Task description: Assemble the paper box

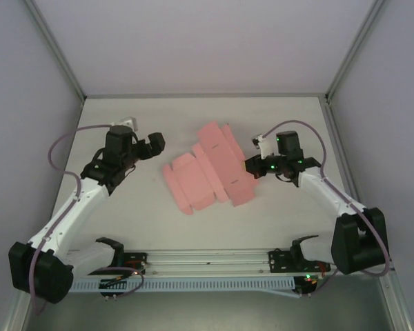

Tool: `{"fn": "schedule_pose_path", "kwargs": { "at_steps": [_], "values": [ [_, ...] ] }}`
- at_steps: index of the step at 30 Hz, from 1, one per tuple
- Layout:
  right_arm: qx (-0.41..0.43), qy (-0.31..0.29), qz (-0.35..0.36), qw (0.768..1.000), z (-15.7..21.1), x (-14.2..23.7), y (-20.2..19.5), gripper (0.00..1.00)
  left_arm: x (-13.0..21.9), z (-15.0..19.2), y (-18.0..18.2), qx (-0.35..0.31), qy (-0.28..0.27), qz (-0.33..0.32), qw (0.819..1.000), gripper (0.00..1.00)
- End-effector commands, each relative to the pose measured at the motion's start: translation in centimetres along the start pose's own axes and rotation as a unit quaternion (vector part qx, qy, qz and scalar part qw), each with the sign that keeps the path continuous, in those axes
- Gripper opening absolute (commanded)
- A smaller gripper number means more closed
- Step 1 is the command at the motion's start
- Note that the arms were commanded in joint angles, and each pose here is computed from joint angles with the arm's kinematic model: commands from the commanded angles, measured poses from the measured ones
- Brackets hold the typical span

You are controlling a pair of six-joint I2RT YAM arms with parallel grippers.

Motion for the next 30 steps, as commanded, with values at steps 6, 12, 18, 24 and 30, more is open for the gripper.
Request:
{"fn": "schedule_pose_path", "kwargs": {
  "at_steps": [6, 12, 18, 24, 30],
  "values": [
    [0.270, 0.058, 0.119, 0.954, -1.3, -0.9, -1.8, 0.00, -2.1, -1.5, -5.4, -0.084, 0.034, 0.113, 0.989, 1.00],
    [0.368, 0.071, 0.099, 0.922, -1.5, -2.1, -1.6, 0.00, -4.0, 0.2, -9.3, -0.208, 0.093, 0.223, 0.948, 1.00],
    [0.416, 0.068, 0.021, 0.907, -2.4, -2.4, -0.2, 0.00, -6.0, 3.7, -12.0, -0.356, 0.152, 0.302, 0.871, 1.00],
    [0.418, 0.064, -0.014, 0.906, -3.3, -2.6, 0.2, 0.00, -7.1, 6.1, -13.4, -0.440, 0.188, 0.339, 0.810, 0.91],
    [0.411, 0.066, -0.038, 0.909, -3.7, -2.5, 0.6, 0.00, -8.1, 7.0, -13.6, -0.461, 0.212, 0.338, 0.793, 0.70]
  ]
}}
Point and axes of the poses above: each hand's point on the last joint's axis, 136 mm out from that joint toward the fingers, its own x axis back along the fingers, its own y axis along the line the jaws close on, z = x × y, the point moved 5 cm from there along x, back along the fingers, and after that the axes turned 10 degrees about x, right-handed, at the moved point
